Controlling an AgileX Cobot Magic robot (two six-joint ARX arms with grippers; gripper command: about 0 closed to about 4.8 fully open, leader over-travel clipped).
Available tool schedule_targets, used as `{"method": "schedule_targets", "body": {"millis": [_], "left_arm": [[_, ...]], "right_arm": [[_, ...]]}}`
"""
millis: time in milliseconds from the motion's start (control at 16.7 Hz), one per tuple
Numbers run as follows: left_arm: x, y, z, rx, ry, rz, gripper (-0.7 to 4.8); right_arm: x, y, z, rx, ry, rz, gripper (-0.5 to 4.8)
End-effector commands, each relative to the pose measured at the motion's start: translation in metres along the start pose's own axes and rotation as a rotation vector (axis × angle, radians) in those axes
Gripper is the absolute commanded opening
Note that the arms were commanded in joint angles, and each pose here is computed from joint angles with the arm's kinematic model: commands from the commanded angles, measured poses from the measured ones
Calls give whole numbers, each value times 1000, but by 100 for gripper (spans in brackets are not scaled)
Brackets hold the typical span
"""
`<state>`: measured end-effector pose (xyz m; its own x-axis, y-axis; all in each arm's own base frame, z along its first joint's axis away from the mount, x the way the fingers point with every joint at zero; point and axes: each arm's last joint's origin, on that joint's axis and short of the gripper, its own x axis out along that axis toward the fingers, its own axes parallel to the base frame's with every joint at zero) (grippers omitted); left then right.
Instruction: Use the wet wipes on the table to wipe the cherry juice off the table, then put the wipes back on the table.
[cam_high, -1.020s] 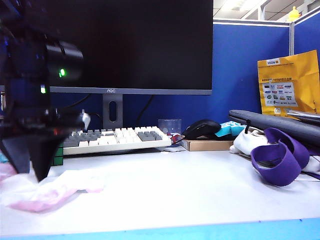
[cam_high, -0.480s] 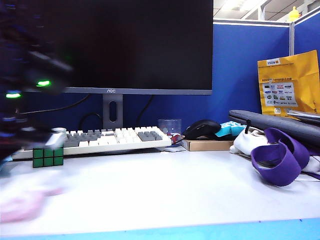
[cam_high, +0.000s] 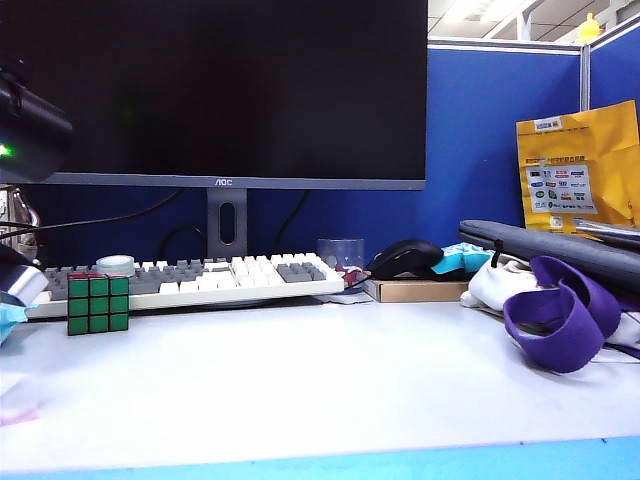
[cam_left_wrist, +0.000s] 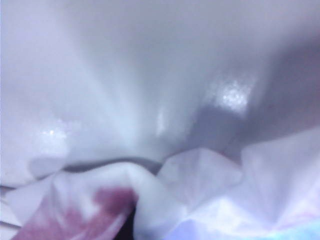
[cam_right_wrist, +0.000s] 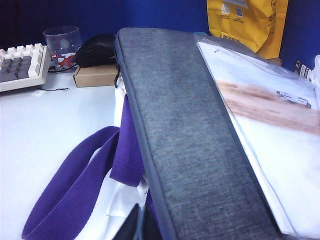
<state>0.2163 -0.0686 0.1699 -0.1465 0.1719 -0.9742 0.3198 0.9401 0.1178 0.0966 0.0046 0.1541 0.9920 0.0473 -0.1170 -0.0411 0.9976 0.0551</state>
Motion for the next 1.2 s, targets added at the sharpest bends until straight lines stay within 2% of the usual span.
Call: {"method": "schedule_targets", "body": {"millis": [60,240,360,420,540,600,660,720,840,900,960,1080,1200], "left_arm": [[4,-1,11,-6,-76,-18,-6],[13,-5,37,-35,-223,-106,-6],[10,-11,49,-35,-326,-329,-6],[9,-13,50,-37,-342,-410,-6],[8,-15,48,-27,-319,-475,-6],[10,-15,43,-32,-266,-449,-6],[13,-12,39,-34,-219,-359,-6],[15,-8,32,-34,-158,-208,-6],[17,-2,21,-12,-44,23,-6],[17,0,13,13,38,69,-6],[16,0,8,23,81,59,-6],[16,-1,0,23,94,26,-6],[18,-5,-10,40,98,-89,-6]], "right_arm": [[0,0,1,-3,-11,0,-1],[0,0,1,-3,-11,0,-1],[0,0,0,-3,-11,0,-1],[0,0,1,-3,-11,0,-1],[0,0,1,-3,-11,1,-1],[0,0,1,-3,-11,0,-1],[0,0,1,-3,-11,1,-1],[0,0,1,-3,-11,1,-1],[0,0,1,-3,-11,1,-1],[0,0,1,-3,-11,1,-1],[0,0,1,-3,-11,1,-1],[0,0,1,-3,-11,1,-1],[0,0,1,-3,-11,1,-1]]}}
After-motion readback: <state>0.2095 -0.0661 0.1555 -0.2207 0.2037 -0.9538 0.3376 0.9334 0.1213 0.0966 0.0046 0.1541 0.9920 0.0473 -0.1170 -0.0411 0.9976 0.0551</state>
